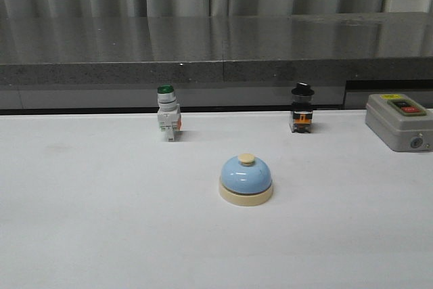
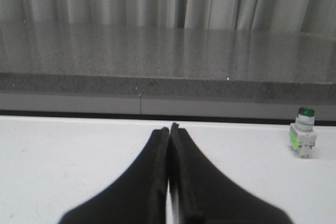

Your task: Place and press bell with both arms

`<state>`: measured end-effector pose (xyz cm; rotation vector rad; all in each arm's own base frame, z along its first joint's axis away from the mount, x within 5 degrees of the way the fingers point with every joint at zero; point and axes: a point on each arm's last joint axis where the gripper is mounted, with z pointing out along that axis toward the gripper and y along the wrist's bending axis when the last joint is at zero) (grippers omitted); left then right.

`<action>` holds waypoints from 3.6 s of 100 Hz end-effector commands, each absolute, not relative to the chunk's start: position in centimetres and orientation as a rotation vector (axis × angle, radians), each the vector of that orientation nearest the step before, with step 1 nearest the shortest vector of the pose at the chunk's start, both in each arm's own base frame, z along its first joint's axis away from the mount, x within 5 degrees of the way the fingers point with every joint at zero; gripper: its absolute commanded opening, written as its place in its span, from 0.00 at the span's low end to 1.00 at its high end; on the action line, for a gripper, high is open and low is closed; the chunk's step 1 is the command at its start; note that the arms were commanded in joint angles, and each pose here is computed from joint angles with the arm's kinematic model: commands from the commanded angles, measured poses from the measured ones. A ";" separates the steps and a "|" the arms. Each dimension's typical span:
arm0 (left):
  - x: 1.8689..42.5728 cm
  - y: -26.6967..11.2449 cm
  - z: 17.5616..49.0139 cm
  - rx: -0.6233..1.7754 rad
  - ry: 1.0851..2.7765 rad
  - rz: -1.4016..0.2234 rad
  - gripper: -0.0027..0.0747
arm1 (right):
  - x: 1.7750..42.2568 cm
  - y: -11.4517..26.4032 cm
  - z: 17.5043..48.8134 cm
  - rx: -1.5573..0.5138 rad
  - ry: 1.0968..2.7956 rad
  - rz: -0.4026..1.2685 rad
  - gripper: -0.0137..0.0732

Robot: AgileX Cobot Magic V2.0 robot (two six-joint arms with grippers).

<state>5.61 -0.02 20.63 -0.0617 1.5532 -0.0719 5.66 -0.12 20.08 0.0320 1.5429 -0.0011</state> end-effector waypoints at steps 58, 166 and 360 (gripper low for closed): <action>5.5 -0.1 20.4 -0.063 1.452 -0.086 0.01 | 5.4 -0.1 21.4 0.020 1.434 -0.012 0.09; 5.5 -0.1 20.4 -0.063 1.452 -0.086 0.01 | 13.1 3.6 23.3 -0.178 1.833 0.234 0.09; 5.5 -0.1 20.4 -0.063 1.452 -0.086 0.01 | 30.6 19.8 26.5 -0.774 2.378 0.173 0.09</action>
